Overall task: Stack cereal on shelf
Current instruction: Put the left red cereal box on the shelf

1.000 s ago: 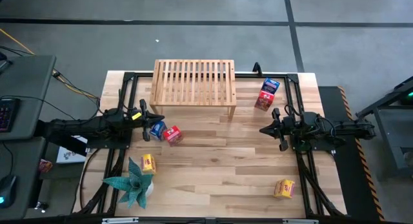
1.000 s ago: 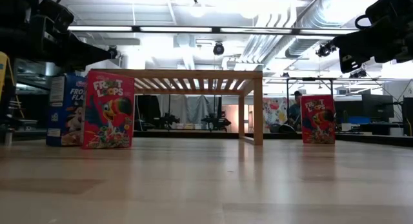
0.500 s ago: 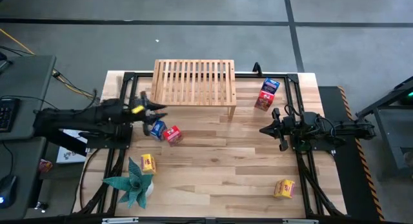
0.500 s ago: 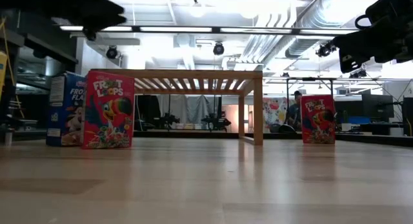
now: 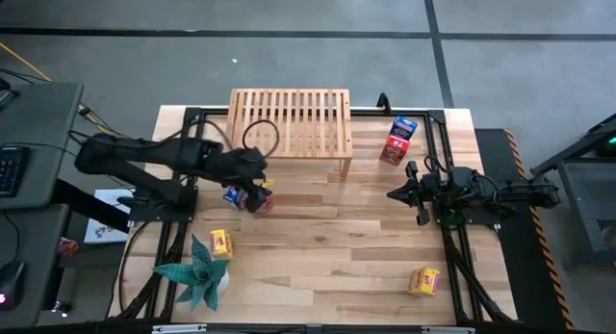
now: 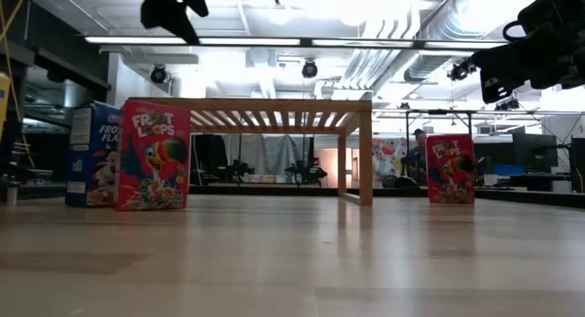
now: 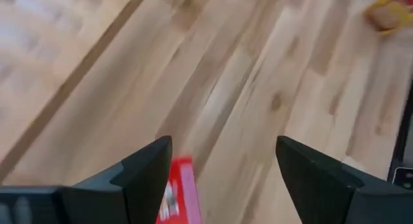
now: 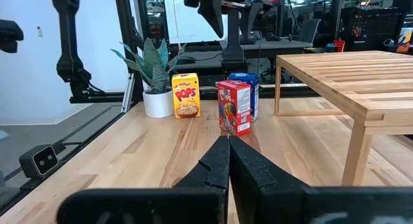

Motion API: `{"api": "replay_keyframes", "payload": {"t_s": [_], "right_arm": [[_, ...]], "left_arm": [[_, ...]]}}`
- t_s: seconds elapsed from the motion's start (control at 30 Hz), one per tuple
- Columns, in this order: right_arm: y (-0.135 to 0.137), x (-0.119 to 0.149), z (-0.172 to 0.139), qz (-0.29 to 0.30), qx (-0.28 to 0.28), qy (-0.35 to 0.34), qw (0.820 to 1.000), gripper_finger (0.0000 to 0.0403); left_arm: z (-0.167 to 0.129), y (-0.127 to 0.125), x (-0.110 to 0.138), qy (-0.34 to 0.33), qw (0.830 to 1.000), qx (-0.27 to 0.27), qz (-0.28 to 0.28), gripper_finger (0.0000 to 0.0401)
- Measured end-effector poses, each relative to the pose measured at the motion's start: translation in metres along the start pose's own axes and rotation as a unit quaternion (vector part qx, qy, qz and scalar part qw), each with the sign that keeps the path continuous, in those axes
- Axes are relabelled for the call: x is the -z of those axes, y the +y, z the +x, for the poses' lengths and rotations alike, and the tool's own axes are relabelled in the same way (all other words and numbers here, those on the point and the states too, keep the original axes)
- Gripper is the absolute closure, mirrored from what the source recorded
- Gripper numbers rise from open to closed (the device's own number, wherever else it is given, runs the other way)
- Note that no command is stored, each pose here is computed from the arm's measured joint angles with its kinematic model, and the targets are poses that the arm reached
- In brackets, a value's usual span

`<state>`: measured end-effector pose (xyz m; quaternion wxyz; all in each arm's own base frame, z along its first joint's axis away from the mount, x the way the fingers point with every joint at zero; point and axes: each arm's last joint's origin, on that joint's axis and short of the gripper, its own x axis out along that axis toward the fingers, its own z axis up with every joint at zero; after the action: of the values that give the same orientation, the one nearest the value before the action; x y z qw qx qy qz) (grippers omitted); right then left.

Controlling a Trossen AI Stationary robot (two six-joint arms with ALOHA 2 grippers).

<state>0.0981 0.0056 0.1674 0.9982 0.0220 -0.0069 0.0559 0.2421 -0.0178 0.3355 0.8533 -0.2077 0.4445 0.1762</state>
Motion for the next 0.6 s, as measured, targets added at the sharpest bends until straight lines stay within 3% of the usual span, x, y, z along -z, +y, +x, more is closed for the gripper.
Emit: {"api": "replay_keyframes", "payload": {"t_s": [0.2,0.43,0.6], "right_arm": [[0.0,0.0,0.0,0.0,0.0,0.0,1.0,0.0403],[0.0,0.0,0.0,0.0,0.0,0.0,1.0,0.0403],[0.0,0.0,0.0,0.0,0.0,0.0,1.0,0.0403]], "left_arm": [[0.019,-0.011,-0.006,0.086,0.994,-0.046,-0.044,0.0134],[0.059,-0.018,-0.002,0.159,0.984,-0.078,0.033,0.0135],[0.067,-0.017,-0.002,0.165,0.979,-0.106,0.061,0.0135]]}}
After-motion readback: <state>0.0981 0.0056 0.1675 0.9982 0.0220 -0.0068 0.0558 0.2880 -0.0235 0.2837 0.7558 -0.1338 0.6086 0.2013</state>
